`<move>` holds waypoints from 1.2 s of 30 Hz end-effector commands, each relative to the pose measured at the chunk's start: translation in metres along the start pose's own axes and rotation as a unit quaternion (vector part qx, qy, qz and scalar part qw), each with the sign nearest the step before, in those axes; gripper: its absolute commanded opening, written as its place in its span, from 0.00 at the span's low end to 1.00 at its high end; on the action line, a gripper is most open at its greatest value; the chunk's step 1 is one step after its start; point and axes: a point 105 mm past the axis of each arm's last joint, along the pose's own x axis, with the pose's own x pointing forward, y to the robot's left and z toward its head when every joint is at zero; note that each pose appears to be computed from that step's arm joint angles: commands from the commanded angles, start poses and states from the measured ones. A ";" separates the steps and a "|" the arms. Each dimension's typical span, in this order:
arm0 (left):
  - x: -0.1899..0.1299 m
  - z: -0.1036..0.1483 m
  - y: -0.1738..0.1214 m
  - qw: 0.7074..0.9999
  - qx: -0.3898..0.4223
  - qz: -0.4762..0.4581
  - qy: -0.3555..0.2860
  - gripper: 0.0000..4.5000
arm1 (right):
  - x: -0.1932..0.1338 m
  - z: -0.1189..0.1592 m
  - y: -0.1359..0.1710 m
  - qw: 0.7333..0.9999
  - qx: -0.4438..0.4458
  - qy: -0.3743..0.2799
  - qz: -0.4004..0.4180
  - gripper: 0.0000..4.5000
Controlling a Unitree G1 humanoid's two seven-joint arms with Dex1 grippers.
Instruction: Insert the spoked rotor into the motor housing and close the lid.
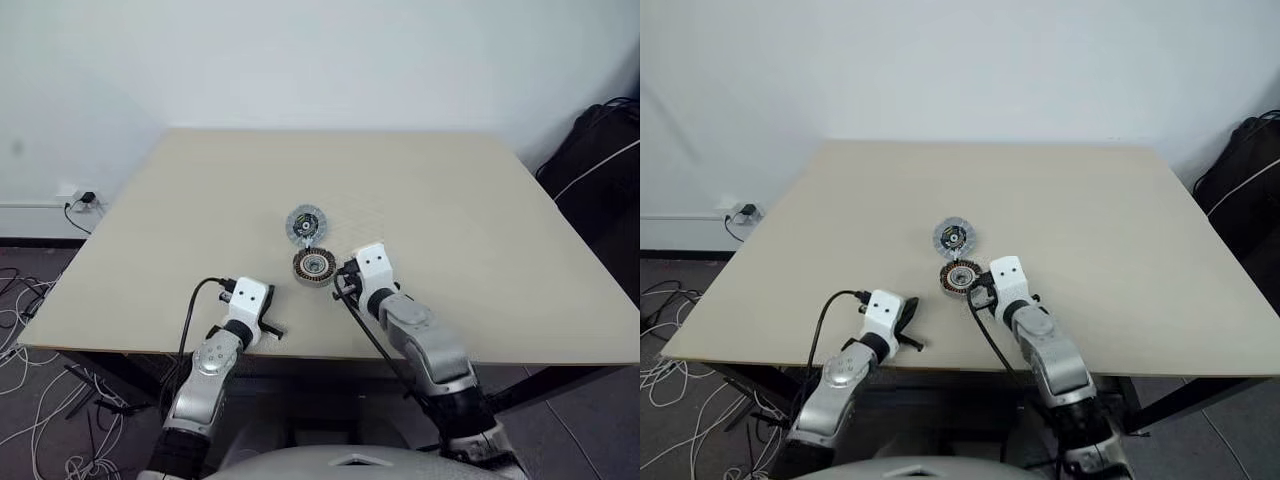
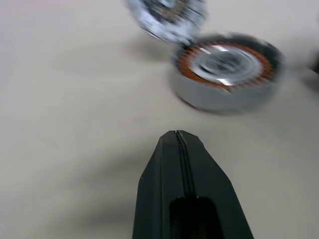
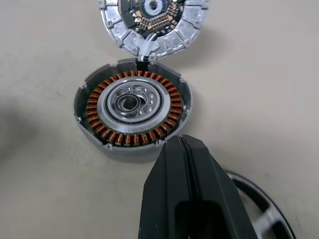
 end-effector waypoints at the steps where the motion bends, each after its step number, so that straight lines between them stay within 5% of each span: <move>1: -0.003 0.019 -0.010 0.999 0.014 -0.026 -0.039 0.00 | 0.009 0.015 0.006 1.000 -0.017 -0.009 0.009 0.01; 19: -0.006 0.016 -0.013 0.999 -0.006 -0.018 -0.036 0.00 | 0.037 0.031 0.042 0.997 -0.042 -0.008 0.066 0.01; 36: -0.005 0.019 -0.012 0.999 -0.011 -0.015 -0.042 0.00 | 0.050 0.033 0.041 0.996 -0.052 -0.012 0.071 0.01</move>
